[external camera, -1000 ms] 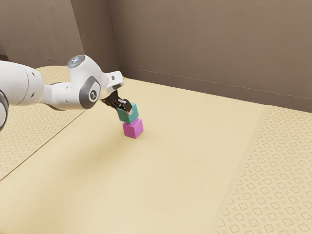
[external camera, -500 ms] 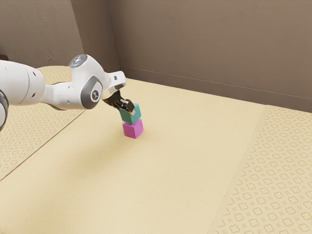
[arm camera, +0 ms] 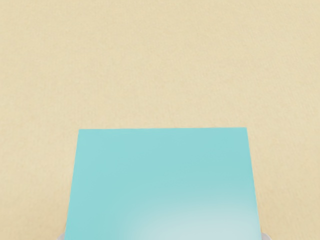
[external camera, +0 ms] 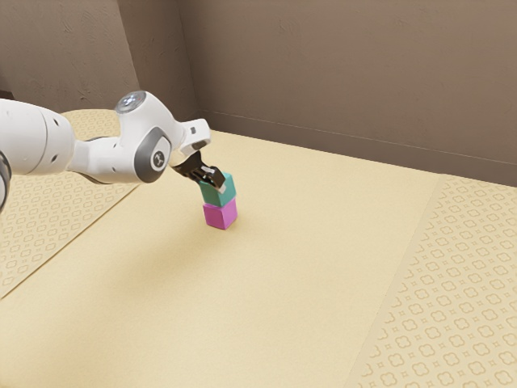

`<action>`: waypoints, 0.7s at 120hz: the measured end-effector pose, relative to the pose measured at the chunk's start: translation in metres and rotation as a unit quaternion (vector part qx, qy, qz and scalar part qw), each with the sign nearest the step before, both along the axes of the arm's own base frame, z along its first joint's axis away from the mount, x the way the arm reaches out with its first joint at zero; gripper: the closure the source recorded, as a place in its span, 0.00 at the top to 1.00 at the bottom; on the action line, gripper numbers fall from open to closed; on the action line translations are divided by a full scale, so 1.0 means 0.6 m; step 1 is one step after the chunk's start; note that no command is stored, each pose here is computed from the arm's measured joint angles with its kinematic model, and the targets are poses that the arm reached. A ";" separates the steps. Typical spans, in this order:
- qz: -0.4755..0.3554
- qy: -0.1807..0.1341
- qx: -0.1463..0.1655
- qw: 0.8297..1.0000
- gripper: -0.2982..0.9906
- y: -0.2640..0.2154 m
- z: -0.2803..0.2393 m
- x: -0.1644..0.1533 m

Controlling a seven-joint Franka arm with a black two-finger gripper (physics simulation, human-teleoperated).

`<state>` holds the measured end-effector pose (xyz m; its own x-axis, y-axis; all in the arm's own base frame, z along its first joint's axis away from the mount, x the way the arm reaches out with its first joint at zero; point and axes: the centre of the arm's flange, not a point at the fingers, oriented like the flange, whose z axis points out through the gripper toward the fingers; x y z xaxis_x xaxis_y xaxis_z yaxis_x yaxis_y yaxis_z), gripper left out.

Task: Pick up the blue block with one arm, and put the blue block on the pink block with one arm

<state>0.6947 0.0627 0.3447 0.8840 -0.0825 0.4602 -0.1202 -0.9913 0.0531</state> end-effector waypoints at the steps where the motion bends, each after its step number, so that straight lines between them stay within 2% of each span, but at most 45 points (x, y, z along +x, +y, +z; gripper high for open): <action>1: 0.000 0.000 0.000 1.000 0.51 0.000 0.000 0.000; 84: 0.000 -0.002 0.001 1.000 0.51 0.005 -0.007 0.010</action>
